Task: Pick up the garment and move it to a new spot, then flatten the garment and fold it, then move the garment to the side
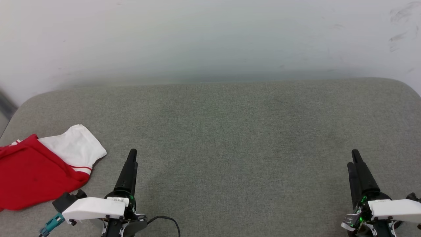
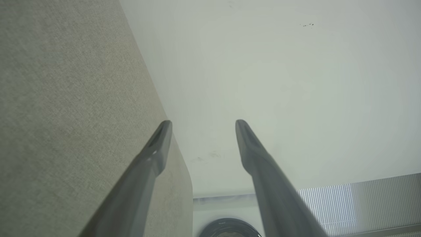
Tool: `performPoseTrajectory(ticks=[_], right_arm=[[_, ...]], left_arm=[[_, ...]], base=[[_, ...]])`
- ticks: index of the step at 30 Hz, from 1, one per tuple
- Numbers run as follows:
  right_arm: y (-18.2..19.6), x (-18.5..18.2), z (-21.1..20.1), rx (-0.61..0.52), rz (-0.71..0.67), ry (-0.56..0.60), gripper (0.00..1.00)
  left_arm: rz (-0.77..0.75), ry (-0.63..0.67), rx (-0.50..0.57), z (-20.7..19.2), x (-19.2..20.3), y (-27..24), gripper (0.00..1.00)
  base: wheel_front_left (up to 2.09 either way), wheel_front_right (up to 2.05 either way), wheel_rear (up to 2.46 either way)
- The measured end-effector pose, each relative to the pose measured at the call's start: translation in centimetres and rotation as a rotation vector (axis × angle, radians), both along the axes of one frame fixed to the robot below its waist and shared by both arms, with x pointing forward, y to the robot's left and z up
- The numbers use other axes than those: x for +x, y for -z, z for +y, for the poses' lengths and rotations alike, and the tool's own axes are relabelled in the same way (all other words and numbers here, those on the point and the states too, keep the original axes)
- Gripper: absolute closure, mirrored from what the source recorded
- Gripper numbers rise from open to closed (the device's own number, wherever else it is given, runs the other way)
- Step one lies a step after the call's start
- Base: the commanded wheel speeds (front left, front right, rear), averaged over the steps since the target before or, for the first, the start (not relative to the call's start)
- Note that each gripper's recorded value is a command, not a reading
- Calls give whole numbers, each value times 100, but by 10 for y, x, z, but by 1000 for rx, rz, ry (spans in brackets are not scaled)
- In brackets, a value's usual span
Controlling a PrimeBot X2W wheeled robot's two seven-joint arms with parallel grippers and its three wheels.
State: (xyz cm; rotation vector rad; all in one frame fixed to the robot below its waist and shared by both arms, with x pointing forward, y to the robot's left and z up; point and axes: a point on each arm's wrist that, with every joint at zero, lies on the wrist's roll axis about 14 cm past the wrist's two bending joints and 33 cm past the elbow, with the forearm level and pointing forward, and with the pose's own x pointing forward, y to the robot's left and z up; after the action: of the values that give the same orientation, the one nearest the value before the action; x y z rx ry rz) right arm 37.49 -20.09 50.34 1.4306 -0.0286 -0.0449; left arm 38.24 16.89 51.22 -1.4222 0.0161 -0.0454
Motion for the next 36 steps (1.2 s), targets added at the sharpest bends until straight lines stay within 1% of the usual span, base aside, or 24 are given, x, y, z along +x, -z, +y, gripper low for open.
performPoseTrajectory(ticks=[10,14,28,36], right_arm=[[-13,-1,5,-194,-34,-7,0],[-16,-3,6,-278,-45,-9,0],[-27,-5,12,-631,-85,-30,0],[-35,-6,20,-765,-119,-62,0]], left_arm=[[-25,-10,210,-1,-6,-4,0],[-45,-18,275,0,-6,-9,0],[-103,-43,511,0,-11,-21,0],[-133,-48,656,-4,-12,-27,0]], base=[[0,0,0],[0,0,0],[0,0,0],[0,0,0]])
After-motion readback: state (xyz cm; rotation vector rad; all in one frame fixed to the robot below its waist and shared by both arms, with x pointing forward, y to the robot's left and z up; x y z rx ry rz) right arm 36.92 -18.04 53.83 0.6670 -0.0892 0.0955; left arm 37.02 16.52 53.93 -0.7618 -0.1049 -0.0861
